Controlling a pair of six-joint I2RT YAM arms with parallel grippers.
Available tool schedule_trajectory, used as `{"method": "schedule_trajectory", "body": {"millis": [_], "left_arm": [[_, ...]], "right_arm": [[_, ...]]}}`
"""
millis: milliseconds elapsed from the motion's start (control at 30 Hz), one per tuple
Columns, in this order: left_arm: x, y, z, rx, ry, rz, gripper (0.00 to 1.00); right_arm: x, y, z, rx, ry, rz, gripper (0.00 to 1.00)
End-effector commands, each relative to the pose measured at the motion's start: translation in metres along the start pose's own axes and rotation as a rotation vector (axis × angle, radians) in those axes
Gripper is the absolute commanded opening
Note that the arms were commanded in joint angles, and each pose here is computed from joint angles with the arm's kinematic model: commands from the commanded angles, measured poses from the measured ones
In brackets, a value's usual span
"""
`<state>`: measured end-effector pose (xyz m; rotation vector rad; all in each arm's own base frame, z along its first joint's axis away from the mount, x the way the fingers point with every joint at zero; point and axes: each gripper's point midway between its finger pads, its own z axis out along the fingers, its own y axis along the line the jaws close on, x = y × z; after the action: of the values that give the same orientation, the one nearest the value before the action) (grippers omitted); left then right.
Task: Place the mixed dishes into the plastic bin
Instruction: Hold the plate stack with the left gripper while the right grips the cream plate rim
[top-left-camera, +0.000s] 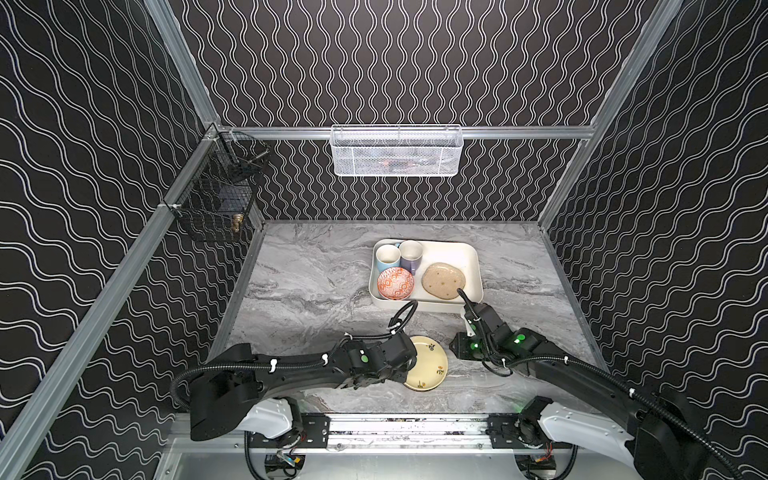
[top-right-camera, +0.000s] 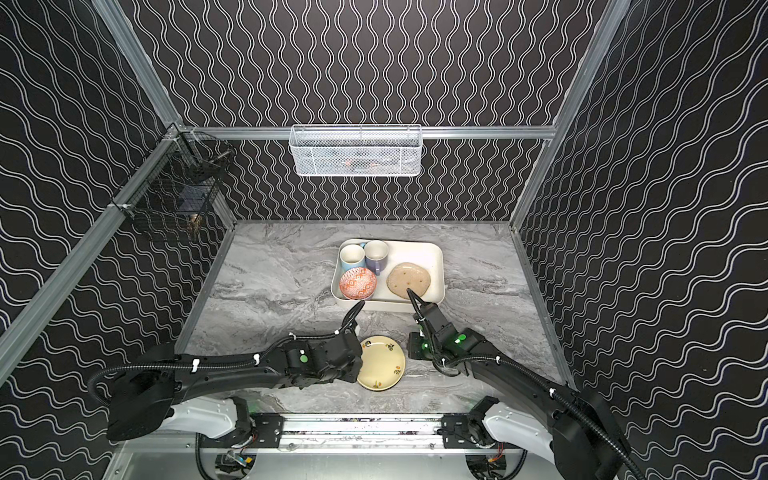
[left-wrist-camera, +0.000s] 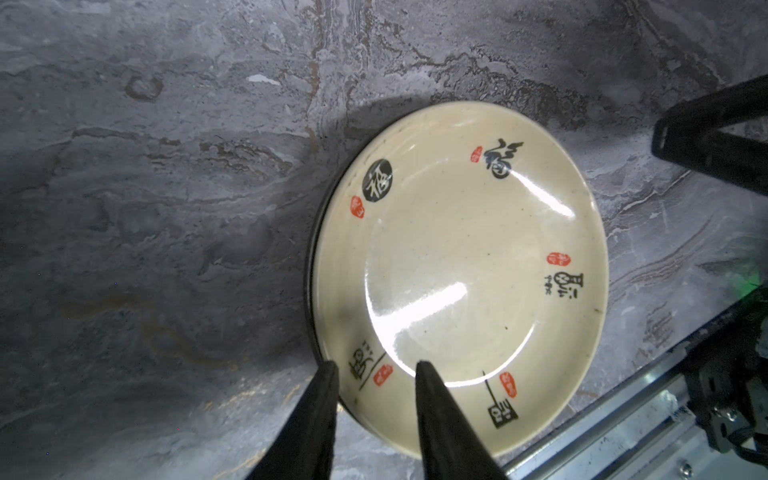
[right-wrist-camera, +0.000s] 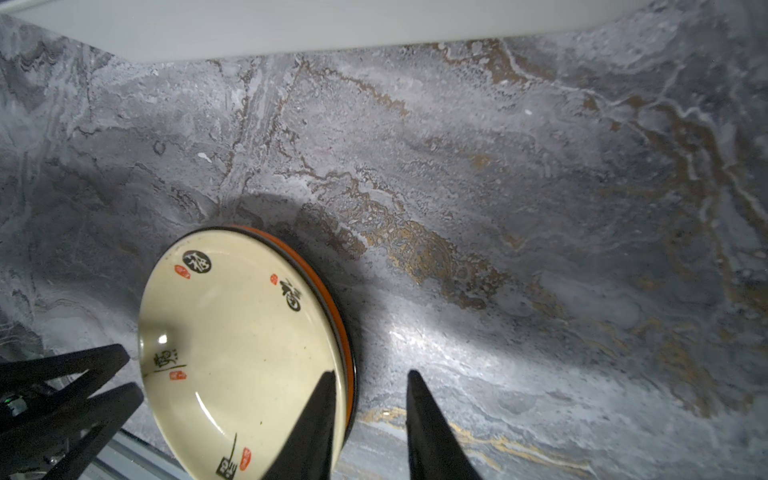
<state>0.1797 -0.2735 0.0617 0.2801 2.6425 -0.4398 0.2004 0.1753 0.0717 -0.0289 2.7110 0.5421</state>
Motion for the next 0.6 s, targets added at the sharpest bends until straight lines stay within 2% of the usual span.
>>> {"method": "schedule_trajectory", "body": {"millis": [0,567], "left_arm": [[-0.001,0.002,0.002,-0.015,-0.006,0.001,0.35],[0.000,-0.007,0.013,-0.001,0.015,0.017,0.35]], "right_arm": [[-0.003,0.001,-0.002,0.003,-0.010,-0.005,0.31],[0.003,0.005,0.006,-0.033,0.021,-0.005,0.32]]}}
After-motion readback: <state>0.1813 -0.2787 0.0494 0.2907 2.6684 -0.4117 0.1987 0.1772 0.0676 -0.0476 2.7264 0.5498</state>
